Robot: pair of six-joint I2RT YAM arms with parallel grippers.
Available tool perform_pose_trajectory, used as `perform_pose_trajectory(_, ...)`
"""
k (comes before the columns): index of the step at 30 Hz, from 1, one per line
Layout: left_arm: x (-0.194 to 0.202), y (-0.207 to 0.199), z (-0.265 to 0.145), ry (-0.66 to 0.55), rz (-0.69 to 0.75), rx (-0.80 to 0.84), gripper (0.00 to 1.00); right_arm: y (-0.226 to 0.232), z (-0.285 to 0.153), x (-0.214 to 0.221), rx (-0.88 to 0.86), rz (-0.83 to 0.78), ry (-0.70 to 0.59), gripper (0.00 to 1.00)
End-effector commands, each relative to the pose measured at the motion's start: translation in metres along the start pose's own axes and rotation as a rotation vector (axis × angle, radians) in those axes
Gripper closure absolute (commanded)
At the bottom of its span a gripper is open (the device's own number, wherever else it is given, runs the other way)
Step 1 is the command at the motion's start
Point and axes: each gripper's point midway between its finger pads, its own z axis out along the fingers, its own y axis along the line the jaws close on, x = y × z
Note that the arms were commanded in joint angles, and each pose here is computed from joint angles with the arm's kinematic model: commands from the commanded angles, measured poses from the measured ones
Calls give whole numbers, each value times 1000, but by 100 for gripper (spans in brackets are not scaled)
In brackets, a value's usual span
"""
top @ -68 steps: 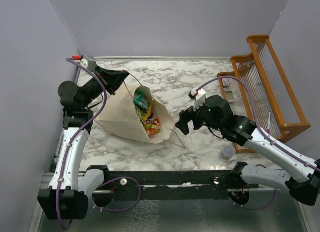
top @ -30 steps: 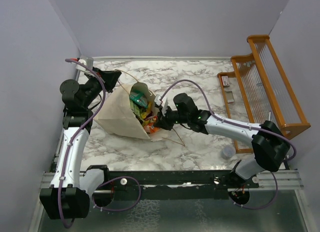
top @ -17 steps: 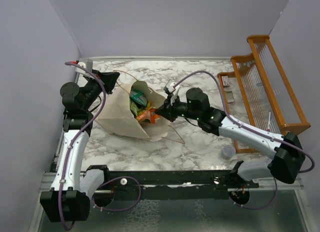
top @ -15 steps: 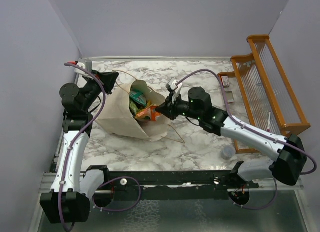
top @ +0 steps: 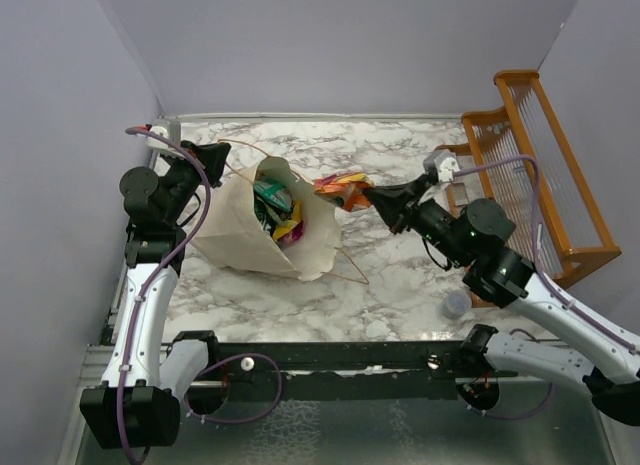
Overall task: Take the snacks out of the paper bag
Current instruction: Take out the snack from the paper bag, then place the snack at the center of the board.
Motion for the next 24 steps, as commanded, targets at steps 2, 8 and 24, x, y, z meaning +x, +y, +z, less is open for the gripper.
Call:
perform_pose_trajectory(2,-10,8,-4,-32,31,-53,100,-82,-42,26,464,86,-76,98)
perform_pose_trajectory(8,-8,10,-3,-31,27,-59,100,-145,-84,82,885,103,-54,98)
perform_pose_trajectory(24,-4,14,-2,-25,22,-69,100,-268,23,156,1034,50,155,98)
